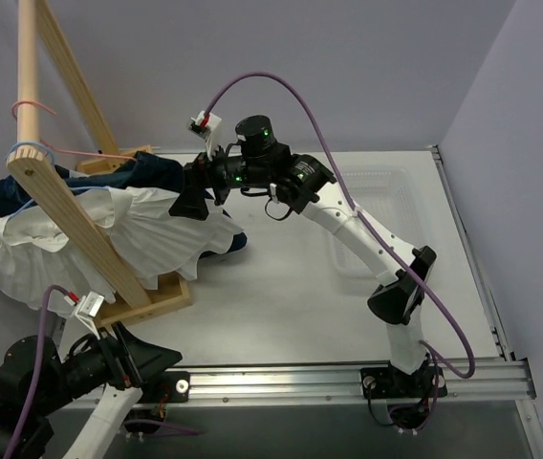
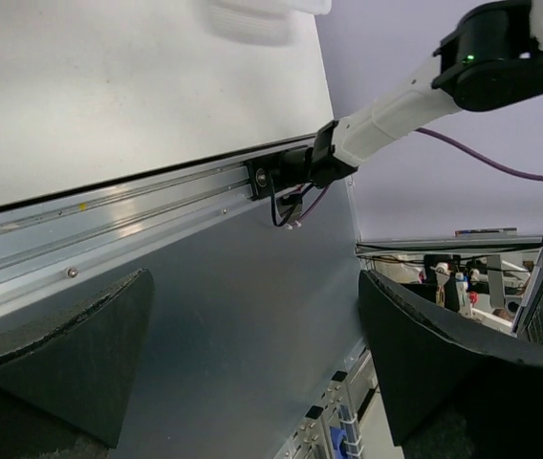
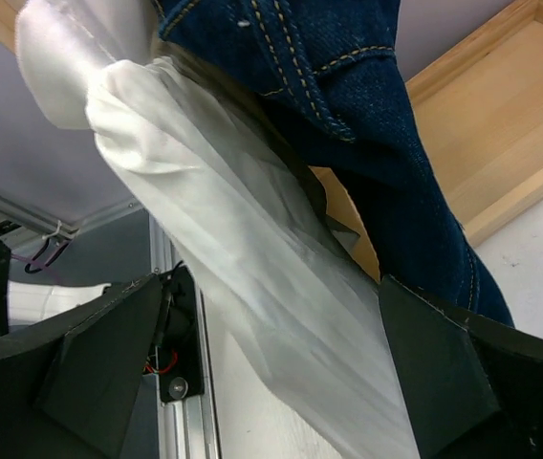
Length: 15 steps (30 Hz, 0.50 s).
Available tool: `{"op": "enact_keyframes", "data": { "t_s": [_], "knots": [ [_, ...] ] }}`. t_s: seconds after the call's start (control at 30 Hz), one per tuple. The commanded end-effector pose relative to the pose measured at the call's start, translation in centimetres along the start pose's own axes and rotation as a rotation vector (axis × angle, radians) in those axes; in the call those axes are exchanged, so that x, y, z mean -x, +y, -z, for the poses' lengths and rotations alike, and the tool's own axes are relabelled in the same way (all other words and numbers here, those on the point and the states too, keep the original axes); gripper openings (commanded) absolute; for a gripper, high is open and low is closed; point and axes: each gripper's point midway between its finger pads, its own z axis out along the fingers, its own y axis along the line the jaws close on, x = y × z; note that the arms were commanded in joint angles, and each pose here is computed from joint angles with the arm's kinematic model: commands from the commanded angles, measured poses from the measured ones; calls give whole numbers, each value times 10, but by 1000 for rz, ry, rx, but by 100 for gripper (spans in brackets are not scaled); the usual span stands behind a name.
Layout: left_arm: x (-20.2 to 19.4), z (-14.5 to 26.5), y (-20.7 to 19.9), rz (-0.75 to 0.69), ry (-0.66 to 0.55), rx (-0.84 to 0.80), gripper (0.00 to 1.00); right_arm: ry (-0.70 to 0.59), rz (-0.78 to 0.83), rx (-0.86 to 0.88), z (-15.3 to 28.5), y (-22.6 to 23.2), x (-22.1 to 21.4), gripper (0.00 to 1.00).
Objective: Remove the skirt from the hanger
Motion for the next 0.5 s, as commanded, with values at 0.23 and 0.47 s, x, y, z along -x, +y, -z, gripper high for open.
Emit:
{"op": "enact_keyframes", "data": {
  "t_s": [0.23, 0.47],
  "knots": [
    [-3, 18, -7, -60, -5, 5, 98, -67, 42, 116, -21, 12, 19, 76],
    [-4, 17, -5, -57, -4, -6, 98, -29, 21, 175, -44, 40, 2, 62]
  ]
}}
